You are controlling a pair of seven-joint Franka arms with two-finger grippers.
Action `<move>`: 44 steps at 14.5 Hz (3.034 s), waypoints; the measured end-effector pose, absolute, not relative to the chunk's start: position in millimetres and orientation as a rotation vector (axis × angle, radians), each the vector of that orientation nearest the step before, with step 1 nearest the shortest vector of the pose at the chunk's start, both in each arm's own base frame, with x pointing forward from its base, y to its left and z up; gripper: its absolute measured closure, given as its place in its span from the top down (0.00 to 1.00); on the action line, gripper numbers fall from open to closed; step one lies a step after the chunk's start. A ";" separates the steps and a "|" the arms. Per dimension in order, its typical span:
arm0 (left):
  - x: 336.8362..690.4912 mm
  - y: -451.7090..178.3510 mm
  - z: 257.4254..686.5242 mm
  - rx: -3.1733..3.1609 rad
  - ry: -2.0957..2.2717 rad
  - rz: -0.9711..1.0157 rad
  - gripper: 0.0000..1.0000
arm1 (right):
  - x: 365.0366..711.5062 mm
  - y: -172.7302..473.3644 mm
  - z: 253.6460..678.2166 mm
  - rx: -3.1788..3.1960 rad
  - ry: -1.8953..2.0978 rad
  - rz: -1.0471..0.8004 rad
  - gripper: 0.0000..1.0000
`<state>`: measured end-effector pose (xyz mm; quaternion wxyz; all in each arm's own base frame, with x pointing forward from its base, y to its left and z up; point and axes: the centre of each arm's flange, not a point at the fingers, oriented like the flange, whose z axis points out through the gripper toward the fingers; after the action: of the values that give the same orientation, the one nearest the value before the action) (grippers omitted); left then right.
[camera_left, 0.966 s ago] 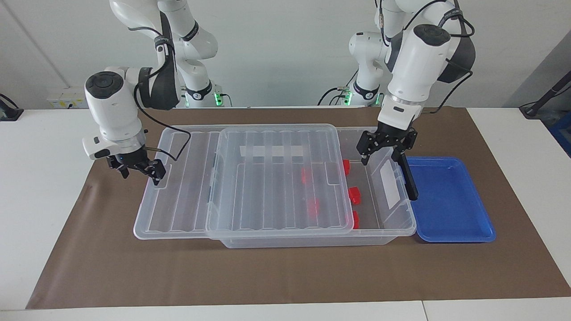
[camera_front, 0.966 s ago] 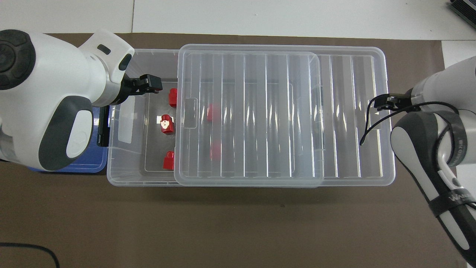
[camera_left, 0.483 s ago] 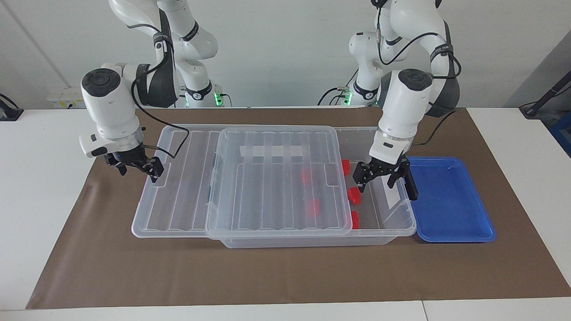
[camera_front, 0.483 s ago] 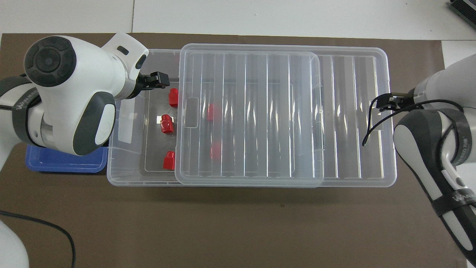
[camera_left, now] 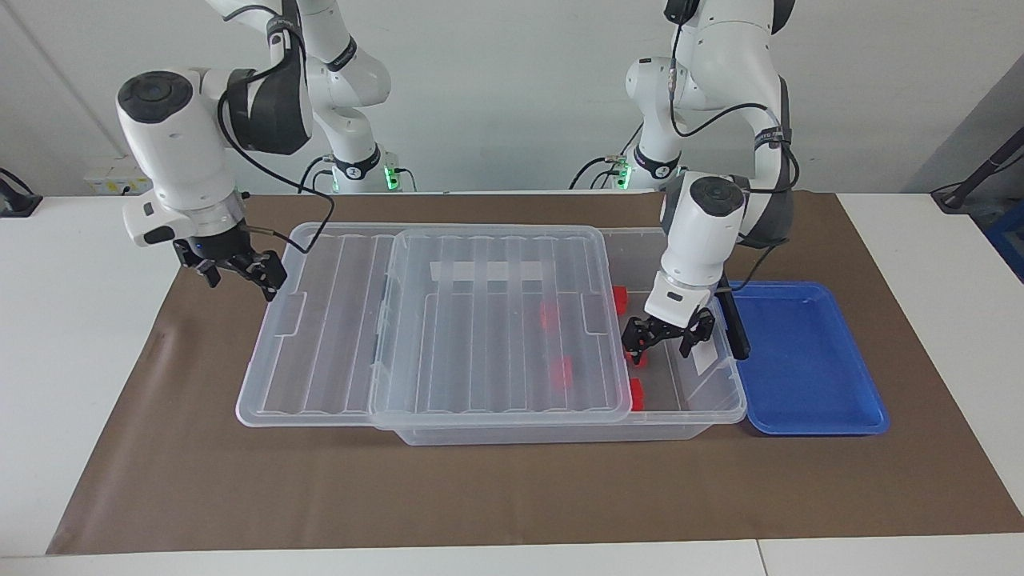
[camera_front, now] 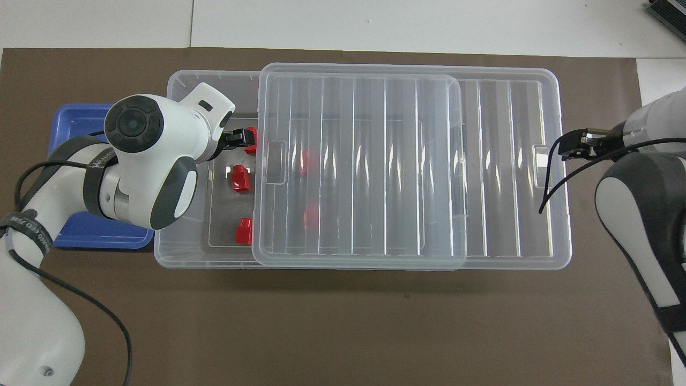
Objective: Place red block in blue tray from box
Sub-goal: 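Reach the left gripper into the uncovered box toward a red block, then lower the left gripper and grasp the red block, then lift the red block with the left gripper and carry it over the blue tray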
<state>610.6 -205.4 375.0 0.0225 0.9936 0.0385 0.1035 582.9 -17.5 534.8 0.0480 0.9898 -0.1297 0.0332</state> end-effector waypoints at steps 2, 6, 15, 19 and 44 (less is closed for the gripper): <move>605.1 -206.6 360.4 3.079 0.119 0.307 1.00 | 571.6 -15.7 557.5 3.043 -0.417 0.089 1.00; 593.3 -205.6 331.2 3.084 0.118 0.277 1.00 | 557.5 -14.6 598.9 3.058 -0.437 0.035 1.00; 574.2 -215.3 305.7 3.076 0.099 0.277 0.83 | 549.3 -7.2 621.4 3.104 -0.437 -0.037 1.00; 573.1 -214.4 303.8 3.079 0.101 0.270 0.41 | 549.8 -6.5 621.3 3.108 -0.432 -0.038 1.00; 633.6 -97.1 527.0 3.200 0.117 0.074 0.34 | 552.5 -6.6 619.9 3.114 -0.407 -0.019 1.00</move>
<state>633.6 -97.1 527.0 -0.0309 0.9986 0.0365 0.0230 552.5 -6.6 619.9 0.0007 0.9916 -0.1296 -0.0061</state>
